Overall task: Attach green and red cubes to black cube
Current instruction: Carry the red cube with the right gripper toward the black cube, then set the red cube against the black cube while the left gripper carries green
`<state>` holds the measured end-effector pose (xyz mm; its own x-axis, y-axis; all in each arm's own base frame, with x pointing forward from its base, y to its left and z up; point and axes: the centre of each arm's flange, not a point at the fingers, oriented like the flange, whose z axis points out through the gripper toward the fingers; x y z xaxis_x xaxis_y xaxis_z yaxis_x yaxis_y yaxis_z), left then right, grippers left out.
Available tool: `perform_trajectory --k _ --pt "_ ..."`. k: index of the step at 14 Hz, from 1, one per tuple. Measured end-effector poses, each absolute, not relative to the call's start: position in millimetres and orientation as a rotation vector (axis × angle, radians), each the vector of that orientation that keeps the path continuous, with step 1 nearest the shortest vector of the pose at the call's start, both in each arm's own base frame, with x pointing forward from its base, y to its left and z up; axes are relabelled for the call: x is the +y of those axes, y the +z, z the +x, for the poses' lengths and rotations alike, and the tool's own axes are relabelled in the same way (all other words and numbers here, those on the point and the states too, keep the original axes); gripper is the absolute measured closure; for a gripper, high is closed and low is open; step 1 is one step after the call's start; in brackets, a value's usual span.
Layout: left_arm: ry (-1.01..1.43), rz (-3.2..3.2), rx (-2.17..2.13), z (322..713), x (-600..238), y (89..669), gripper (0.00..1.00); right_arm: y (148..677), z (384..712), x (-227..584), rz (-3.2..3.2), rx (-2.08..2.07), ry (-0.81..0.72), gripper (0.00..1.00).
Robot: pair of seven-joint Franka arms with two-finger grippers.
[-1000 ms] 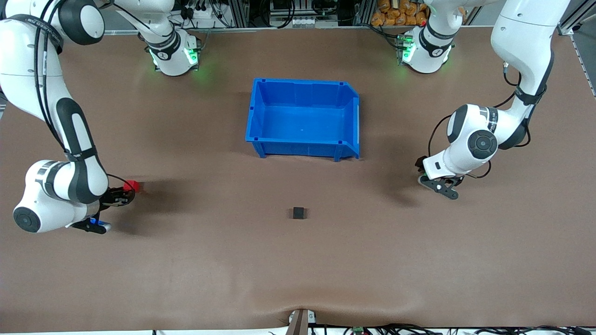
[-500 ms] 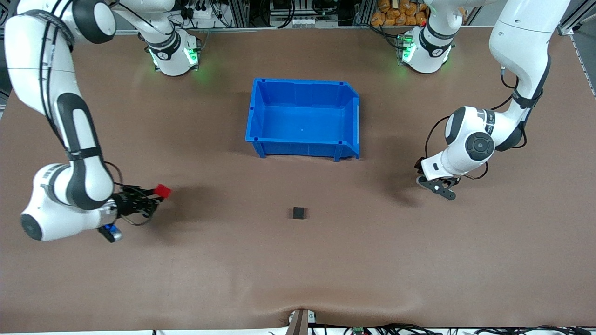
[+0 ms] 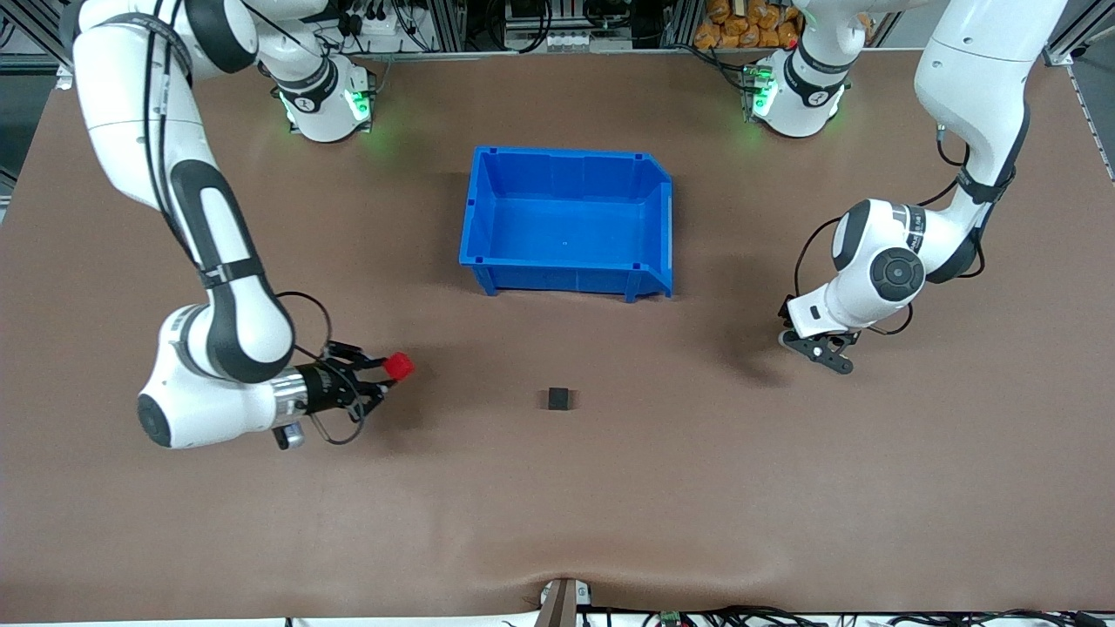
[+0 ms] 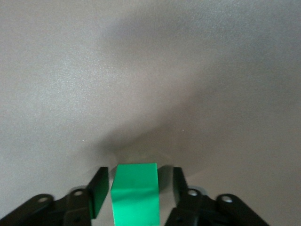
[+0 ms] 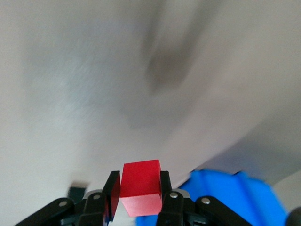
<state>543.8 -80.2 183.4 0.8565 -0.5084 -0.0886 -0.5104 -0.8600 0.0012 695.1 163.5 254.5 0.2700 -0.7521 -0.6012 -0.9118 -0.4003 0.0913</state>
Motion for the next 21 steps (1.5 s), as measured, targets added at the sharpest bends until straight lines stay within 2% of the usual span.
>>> perform_trajectory --k 1,2,6,9,16,21 --pt "0.134 -3.005 0.825 543.8 -80.2 183.2 0.54 256.5 696.5 185.2 -2.236 1.567 0.800 0.62" --pt "0.134 -3.005 0.825 543.8 -80.3 183.1 0.61 257.3 696.2 211.3 -2.206 1.606 0.753 0.62" --pt "0.127 -3.010 0.808 544.7 -80.8 183.9 0.61 239.7 677.5 306.2 -2.105 1.781 0.641 0.62" --pt "0.080 -3.049 0.629 554.0 -84.8 193.1 0.61 216.2 667.2 346.1 -2.002 1.887 0.558 0.62" --pt "-0.016 -3.137 -0.192 595.0 -147.4 256.9 0.61 187.1 662.8 359.5 -1.908 1.976 0.500 0.62" --pt "0.008 -3.106 -0.899 606.4 -212.9 266.4 0.61 180.8 655.8 380.1 -1.872 1.970 0.442 0.62"
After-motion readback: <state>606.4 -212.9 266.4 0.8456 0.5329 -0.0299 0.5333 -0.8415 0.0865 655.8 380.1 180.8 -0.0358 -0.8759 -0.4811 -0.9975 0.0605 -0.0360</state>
